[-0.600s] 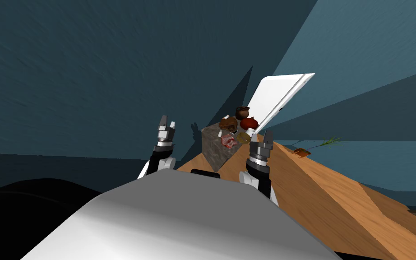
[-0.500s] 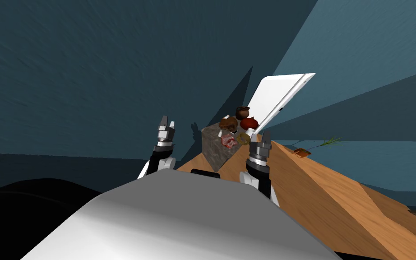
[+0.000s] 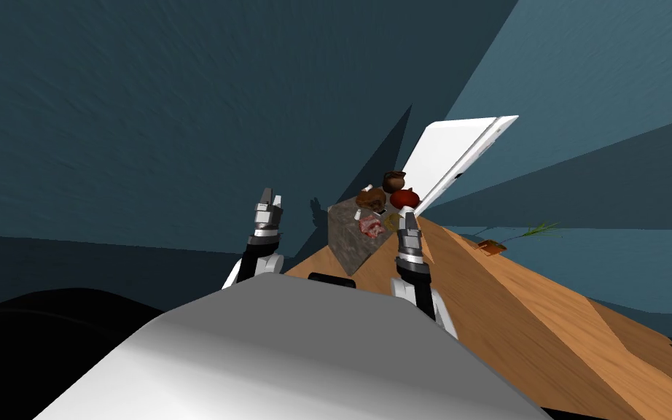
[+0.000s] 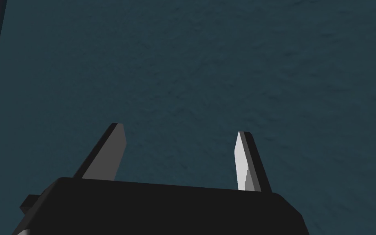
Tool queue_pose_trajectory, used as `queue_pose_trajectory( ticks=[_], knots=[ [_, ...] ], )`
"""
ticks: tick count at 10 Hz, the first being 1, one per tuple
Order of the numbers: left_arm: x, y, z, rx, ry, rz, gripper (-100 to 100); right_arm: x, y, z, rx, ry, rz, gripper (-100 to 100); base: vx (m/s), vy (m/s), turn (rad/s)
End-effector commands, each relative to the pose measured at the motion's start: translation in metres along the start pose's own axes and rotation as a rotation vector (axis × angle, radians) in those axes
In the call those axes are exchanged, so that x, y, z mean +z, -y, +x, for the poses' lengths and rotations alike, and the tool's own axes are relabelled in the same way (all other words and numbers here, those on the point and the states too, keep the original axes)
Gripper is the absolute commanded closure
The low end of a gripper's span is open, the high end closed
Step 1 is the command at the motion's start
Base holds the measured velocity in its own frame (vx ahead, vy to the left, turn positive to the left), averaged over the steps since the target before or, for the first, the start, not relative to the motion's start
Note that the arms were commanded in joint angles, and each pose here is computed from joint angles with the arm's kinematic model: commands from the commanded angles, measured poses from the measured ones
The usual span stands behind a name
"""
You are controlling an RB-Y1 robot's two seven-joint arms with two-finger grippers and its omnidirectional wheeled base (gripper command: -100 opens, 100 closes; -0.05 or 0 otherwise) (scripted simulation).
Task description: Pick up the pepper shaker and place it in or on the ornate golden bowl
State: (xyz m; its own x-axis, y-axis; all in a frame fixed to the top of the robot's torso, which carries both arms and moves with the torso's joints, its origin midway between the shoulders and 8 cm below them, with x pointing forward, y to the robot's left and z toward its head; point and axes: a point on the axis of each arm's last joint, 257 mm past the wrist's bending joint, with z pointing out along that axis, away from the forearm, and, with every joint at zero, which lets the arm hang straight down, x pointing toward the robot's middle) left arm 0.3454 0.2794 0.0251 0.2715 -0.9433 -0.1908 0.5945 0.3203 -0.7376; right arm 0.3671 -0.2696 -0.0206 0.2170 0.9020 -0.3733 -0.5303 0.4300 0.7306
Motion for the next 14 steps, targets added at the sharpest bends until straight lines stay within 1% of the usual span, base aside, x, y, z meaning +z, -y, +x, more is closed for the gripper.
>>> queue_pose_trajectory(
  ticks=[1,2,3,4,5,6,7,8,9,10,11,12,13,14],
  knots=[
    [0.0,0.0,0.0,0.0,0.0,0.0,0,-0.001,0.023,0.007,-0.077,-0.049,0.047,-100,-0.081,0.051,0.049],
    [0.0,0.0,0.0,0.0,0.0,0.0,0,-0.001,0.023,0.009,-0.09,-0.055,0.046,-100,-0.048,0.039,0.011],
    [0.0,0.0,0.0,0.0,0.0,0.0,0,-0.003,0.037,0.014,-0.143,-0.086,0.076,-100,-0.041,0.046,0.034],
    [0.0,0.0,0.0,0.0,0.0,0.0,0,-0.003,0.037,0.014,-0.148,-0.088,0.076,-100,-0.032,0.03,0.016],
    [0.0,0.0,0.0,0.0,0.0,0.0,0,-0.004,0.054,0.018,-0.202,-0.118,0.108,-100,-0.044,0.023,0.038],
    [0.0,0.0,0.0,0.0,0.0,0.0,0,-0.004,0.054,0.019,-0.209,-0.121,0.107,-100,-0.044,0.018,0.019],
    [0.0,0.0,0.0,0.0,0.0,0.0,0,-0.006,0.071,0.022,-0.263,-0.148,0.142,-100,-0.043,0.037,0.034],
    [0.0,0.0,0.0,0.0,0.0,0.0,0,-0.006,0.071,0.023,-0.273,-0.154,0.141,-100,-0.038,0.039,0.022],
    [0.0,0.0,0.0,0.0,0.0,0.0,0,-0.009,0.089,0.025,-0.323,-0.178,0.178,-100,-0.047,0.047,0.042],
    [0.0,0.0,0.0,0.0,0.0,0.0,0,-0.009,0.089,0.026,-0.339,-0.186,0.177,-100,-0.042,0.04,0.017],
    [0.0,0.0,0.0,0.0,0.0,0.0,0,-0.012,0.107,0.027,-0.386,-0.208,0.215,-100,-0.05,0.041,0.047],
    [0.0,0.0,0.0,0.0,0.0,0.0,0,-0.012,0.108,0.029,-0.407,-0.217,0.213,-100,-0.044,0.036,0.018],
    [0.0,0.0,0.0,0.0,0.0,0.0,0,-0.015,0.126,0.029,-0.451,-0.238,0.253,-100,-0.05,0.056,0.039],
    [0.0,0.0,0.0,0.0,0.0,0.0,0,-0.016,0.127,0.03,-0.475,-0.248,0.251,-100,-0.043,0.043,0.02]
  ],
)
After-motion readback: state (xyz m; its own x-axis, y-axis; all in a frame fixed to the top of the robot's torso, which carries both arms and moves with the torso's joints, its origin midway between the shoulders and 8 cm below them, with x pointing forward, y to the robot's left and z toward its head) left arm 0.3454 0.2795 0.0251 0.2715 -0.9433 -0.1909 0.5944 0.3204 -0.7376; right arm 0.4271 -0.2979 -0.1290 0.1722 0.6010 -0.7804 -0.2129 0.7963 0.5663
